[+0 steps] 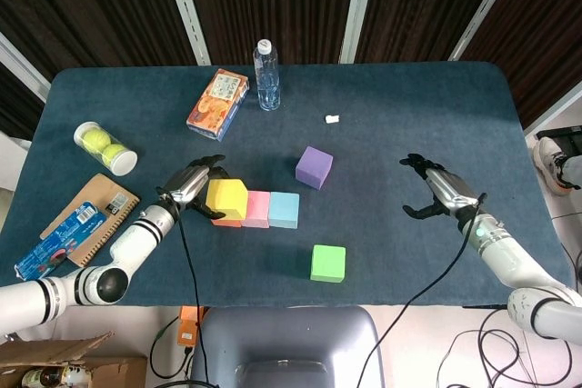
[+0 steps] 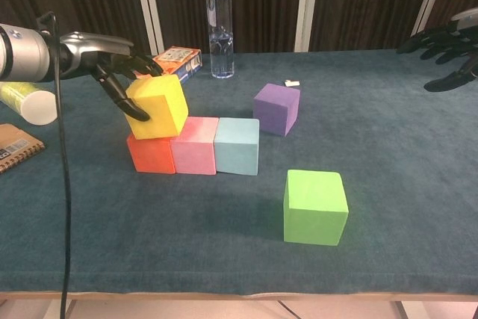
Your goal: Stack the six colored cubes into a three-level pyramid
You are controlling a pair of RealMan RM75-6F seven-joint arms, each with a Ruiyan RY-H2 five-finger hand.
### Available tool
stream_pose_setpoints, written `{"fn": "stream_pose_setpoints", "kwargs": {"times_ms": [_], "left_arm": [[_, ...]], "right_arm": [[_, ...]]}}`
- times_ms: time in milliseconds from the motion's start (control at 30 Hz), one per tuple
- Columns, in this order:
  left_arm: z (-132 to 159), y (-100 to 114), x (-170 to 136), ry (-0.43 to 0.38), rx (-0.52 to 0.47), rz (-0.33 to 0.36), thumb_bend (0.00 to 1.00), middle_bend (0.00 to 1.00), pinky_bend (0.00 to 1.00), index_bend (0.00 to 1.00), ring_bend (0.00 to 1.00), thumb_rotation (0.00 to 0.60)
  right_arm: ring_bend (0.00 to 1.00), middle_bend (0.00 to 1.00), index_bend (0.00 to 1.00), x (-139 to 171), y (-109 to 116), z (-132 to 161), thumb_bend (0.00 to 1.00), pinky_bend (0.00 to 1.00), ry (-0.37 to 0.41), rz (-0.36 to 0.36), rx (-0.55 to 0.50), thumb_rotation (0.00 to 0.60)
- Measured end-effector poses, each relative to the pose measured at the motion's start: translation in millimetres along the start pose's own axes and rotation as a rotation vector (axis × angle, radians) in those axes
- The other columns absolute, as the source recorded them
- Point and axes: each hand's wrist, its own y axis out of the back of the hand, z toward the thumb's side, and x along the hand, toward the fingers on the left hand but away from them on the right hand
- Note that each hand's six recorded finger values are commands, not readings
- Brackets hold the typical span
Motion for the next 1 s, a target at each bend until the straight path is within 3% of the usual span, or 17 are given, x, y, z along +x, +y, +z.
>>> {"fn": "stream_pose_setpoints", "kwargs": {"times_ms": [767, 1000], "left_arm": [[6.1, -12.7, 13.5, -0.011, 0.010, 0.023, 0.14, 0.06, 0.07, 0.53, 0.00, 0.600], [6.3, -14.3, 13.5, -0.014, 0.016, 0.018, 0.12, 0.07, 0.07, 0.48, 0.00, 0.600]], "right_arm": [[0.00, 0.00, 0.11, 2.7, 6.0, -6.6, 0.25, 0.00, -0.004, -0.001, -0.015, 0.600], [0.00, 0.00, 0.10, 2.5, 6.9, -9.6, 0.25, 0.00, -0.012, 0.003, -0.017, 0.600]]}}
